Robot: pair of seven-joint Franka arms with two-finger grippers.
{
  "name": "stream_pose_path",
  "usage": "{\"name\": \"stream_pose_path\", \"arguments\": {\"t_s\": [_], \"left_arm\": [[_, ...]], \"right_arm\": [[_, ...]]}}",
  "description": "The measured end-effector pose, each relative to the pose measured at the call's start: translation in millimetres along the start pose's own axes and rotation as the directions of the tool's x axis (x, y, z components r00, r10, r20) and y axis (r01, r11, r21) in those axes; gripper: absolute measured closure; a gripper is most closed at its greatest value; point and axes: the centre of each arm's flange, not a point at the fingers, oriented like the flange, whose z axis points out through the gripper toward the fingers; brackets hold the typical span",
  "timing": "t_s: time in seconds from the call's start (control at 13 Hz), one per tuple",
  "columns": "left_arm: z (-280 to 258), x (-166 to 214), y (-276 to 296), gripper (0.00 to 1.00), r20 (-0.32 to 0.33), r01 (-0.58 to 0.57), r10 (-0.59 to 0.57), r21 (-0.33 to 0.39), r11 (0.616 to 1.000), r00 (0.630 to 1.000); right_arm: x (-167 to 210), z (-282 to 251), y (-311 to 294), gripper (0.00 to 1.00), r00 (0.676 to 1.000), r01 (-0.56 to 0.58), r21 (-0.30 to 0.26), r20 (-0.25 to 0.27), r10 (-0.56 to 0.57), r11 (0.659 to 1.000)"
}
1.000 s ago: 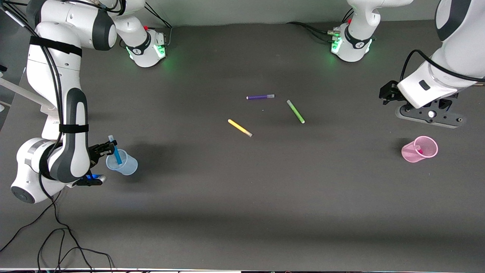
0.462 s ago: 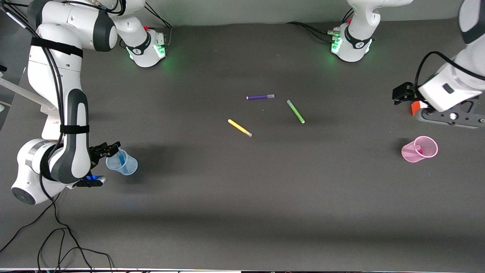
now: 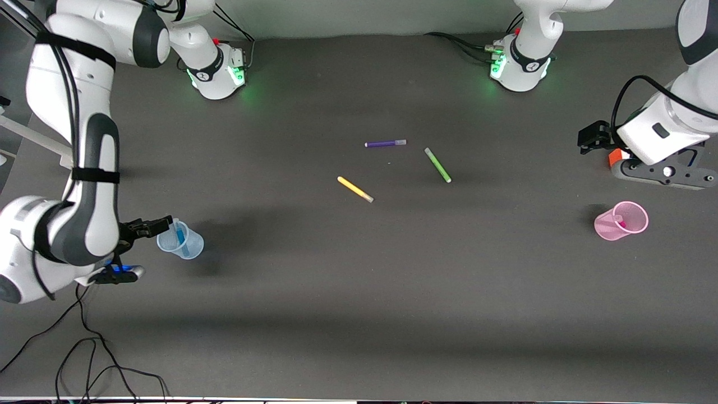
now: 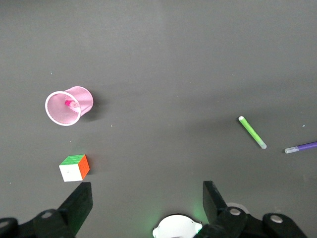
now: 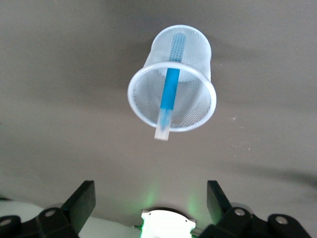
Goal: Place pink and blue markers in matching cups
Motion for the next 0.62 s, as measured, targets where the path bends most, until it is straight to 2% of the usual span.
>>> {"name": "stream_pose_path", "arguments": {"t_s": [0.31,0.62], "left_arm": [[13,-2,4,0.00,0.037,-0.005,0.005,0.000,1.000,0.999],[14,-2,1,0.00,0.035,0.003,-0.002,-0.001,1.000,0.999]], "right_arm": [[-39,-51,-53,0.00,0.992,-0.082,-0.032,-0.102,0.078,0.996],[-79,-80,-95,0.00,0.966,-0.122,-0.078,-0.238,0.101,0.989]]}}
